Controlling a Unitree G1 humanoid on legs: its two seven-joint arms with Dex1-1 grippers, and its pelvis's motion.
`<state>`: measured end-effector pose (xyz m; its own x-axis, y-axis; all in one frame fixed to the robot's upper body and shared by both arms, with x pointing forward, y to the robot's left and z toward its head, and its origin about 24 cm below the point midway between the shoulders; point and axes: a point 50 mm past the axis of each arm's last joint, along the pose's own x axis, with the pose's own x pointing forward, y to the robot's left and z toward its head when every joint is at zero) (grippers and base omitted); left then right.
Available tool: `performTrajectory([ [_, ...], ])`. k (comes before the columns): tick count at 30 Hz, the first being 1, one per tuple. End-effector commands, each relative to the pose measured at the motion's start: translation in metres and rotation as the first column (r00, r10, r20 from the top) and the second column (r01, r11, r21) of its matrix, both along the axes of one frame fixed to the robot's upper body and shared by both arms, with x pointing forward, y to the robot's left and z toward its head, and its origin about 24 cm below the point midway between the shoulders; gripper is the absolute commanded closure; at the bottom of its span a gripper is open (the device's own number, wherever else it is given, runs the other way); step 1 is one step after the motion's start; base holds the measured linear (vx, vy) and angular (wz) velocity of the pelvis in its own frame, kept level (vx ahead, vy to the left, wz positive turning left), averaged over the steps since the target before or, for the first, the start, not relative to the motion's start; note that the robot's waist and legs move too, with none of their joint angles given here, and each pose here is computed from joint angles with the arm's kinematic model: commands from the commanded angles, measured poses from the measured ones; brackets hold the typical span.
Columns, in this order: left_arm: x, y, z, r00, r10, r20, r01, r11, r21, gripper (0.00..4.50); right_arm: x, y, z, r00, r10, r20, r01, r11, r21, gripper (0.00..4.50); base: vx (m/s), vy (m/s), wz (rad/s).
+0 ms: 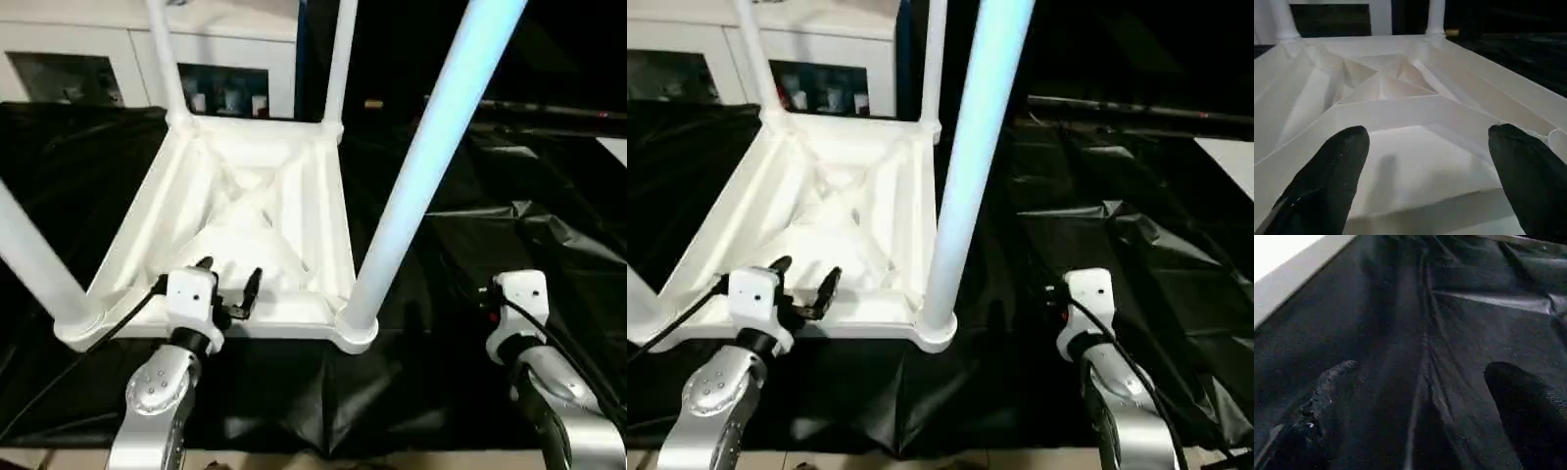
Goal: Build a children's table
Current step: Flip table
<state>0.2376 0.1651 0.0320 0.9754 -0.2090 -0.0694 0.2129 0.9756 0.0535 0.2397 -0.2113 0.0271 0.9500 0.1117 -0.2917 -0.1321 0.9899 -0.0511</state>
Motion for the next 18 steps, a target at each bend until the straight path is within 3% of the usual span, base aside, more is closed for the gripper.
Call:
performTrajectory([
  [1,0.0001,0.0014,0.0024,1.000,0.009,0.008,-0.009,1.000,0.010,0.19,0.0026,0.0046,-0.0003,1.000,0.019,0.001,-0.019,1.000,0.014,0.12,0.000,0.000,0.00],
  [9,0.0013,0.0019,0.0043,1.000,-0.010,0.004,0.010,1.000,0.018,0.19,0.0006,0.0141,-0.0037,0.999,0.044,-0.005,-0.044,0.999,0.024,0.12,-0.006,0.020,0.00],
  [15,-0.0021,0.0088,0.0030,1.000,0.005,-0.006,-0.005,0.999,0.035,0.19,-0.0017,0.0097,0.0015,0.996,0.087,0.021,-0.087,0.996,0.025,0.12,-0.141,0.036,-0.05],
  [18,-0.0036,0.0111,0.0025,1.000,0.014,-0.010,-0.014,0.999,0.035,0.19,-0.0020,0.0071,0.0033,0.995,0.100,0.030,-0.101,0.994,0.033,0.12,-0.008,0.038,-0.11],
])
